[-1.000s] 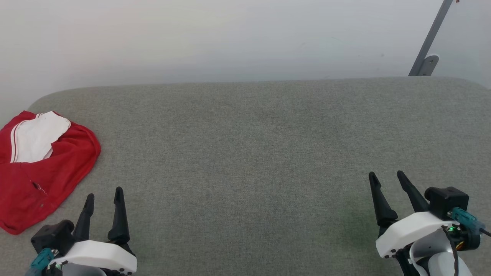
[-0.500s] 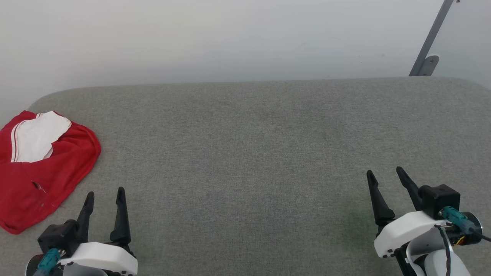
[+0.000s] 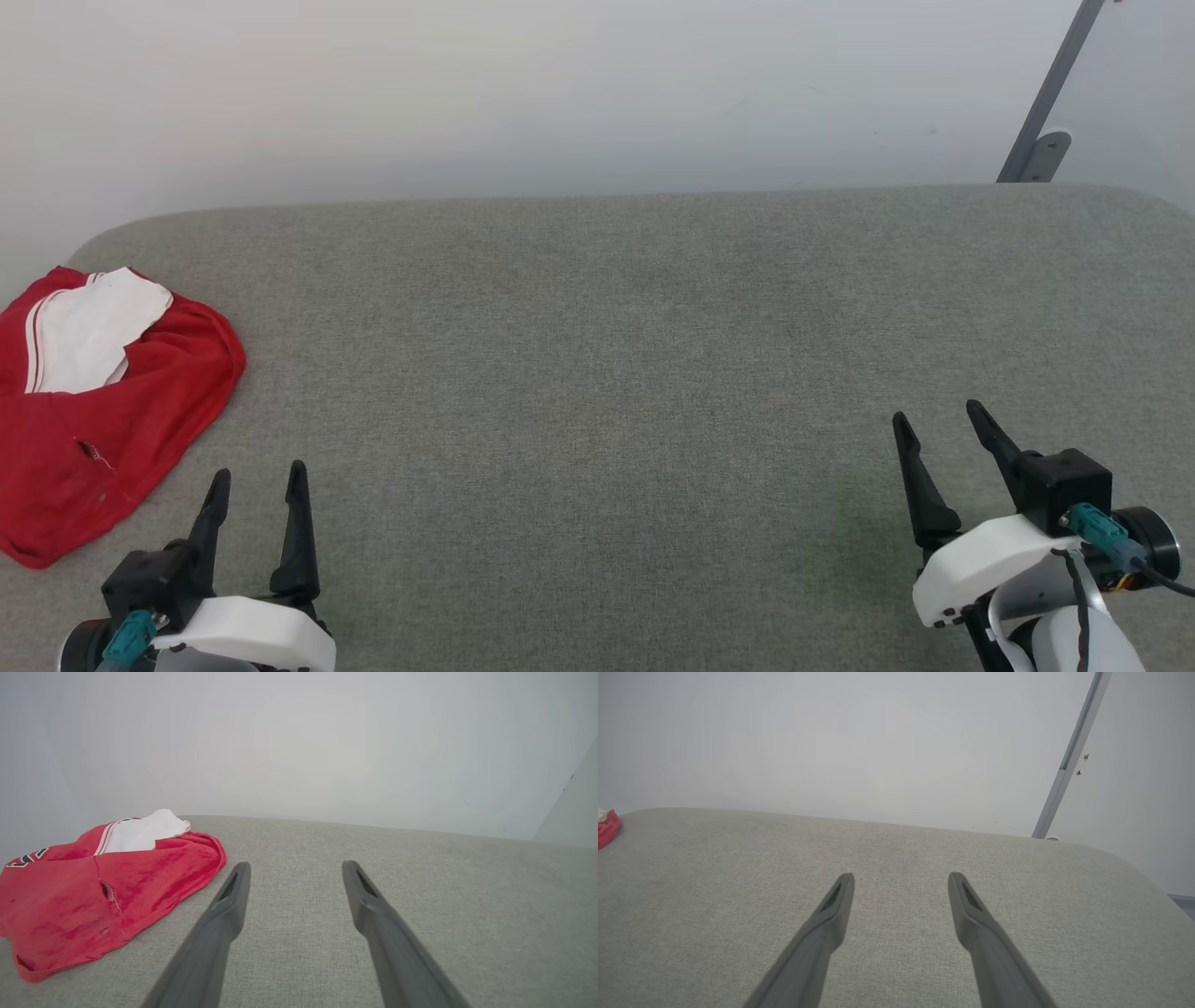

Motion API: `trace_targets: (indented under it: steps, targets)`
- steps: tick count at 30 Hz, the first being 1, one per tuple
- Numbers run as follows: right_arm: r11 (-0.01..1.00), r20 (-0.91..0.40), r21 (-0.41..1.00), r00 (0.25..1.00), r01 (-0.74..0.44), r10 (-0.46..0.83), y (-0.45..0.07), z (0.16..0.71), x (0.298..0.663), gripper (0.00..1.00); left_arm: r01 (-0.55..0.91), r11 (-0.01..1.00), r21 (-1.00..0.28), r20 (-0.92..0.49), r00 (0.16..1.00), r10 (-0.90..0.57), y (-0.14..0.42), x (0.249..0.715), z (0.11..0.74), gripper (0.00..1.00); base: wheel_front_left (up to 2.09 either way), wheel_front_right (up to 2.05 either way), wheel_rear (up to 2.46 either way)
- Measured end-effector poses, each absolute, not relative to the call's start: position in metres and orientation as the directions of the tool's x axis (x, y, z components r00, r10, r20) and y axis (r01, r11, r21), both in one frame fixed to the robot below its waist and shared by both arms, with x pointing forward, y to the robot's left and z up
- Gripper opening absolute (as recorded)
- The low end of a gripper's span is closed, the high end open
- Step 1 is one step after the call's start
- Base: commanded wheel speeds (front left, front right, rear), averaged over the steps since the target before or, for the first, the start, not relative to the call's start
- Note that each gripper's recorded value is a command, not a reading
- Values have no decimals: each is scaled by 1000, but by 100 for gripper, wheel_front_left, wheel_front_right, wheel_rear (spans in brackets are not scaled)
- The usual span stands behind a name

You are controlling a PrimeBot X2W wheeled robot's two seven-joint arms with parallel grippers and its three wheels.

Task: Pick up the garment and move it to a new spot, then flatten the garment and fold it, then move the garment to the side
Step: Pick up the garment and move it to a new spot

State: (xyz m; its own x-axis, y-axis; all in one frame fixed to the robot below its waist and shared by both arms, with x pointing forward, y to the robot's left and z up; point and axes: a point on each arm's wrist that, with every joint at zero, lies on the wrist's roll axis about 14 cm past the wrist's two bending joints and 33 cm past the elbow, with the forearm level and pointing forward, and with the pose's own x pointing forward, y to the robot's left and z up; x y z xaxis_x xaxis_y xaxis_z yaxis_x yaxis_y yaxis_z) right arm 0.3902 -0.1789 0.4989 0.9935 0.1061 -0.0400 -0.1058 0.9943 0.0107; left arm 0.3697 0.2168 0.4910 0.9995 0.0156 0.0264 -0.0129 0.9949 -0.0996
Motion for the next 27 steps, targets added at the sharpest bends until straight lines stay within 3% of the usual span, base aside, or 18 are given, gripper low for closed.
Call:
trace_targets:
  steps: [13,27]
  targets:
    - [992,-37,9,991,-127,127,-170,498,393,100,-43,993,-107,30,998,47,226,368,492,100,0,0,0]
    - [933,-25,10,932,-360,361,-87,506,402,100,-283,949,-137,43,956,291,299,317,498,100,0,0,0]
